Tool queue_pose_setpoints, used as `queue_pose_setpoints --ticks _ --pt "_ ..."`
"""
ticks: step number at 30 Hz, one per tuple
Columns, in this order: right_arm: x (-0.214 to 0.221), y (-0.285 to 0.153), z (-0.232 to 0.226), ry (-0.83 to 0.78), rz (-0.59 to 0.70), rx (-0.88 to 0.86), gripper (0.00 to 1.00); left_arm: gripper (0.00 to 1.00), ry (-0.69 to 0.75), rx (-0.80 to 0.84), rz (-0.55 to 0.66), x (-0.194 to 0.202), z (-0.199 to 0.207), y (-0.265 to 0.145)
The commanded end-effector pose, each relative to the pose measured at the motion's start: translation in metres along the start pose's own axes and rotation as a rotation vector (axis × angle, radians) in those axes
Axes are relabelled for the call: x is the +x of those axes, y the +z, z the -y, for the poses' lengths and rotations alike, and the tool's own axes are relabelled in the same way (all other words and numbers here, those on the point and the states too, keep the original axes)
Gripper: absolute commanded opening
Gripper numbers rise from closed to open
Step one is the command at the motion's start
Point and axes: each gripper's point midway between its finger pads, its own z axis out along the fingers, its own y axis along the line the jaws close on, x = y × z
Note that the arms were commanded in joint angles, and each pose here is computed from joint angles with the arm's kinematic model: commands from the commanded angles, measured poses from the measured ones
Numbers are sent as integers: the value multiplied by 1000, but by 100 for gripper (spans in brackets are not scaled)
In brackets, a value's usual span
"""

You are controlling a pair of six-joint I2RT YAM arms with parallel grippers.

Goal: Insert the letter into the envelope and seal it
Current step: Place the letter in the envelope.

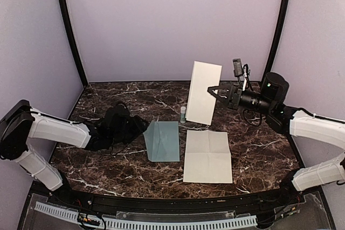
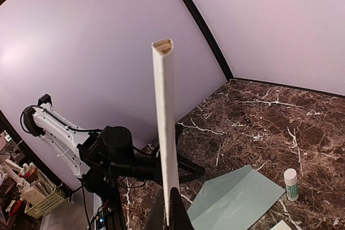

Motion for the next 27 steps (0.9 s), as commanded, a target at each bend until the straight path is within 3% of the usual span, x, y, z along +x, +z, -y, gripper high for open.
queue_pose_setpoints --ticks 1,5,9,15,19,27 --pt "-9 -3 -4 -13 34 -8 0 70 149 17 120 -37 19 -33" --pt "-7 -1 -5 -4 24 -24 0 76 243 147 118 -67 55 -46" --pt "-3 3 -10 -1 0 -65 0 77 386 462 55 -71 129 -72" --pt "4 13 -32 -40 -50 -142 0 80 599 902 -132 -36 218 -123" --pt "7 21 -46 -54 -72 -200 0 84 654 1050 -207 -14 245 -140" --pt "12 36 -56 -51 -98 -240 0 86 664 1162 -335 19 259 -139"
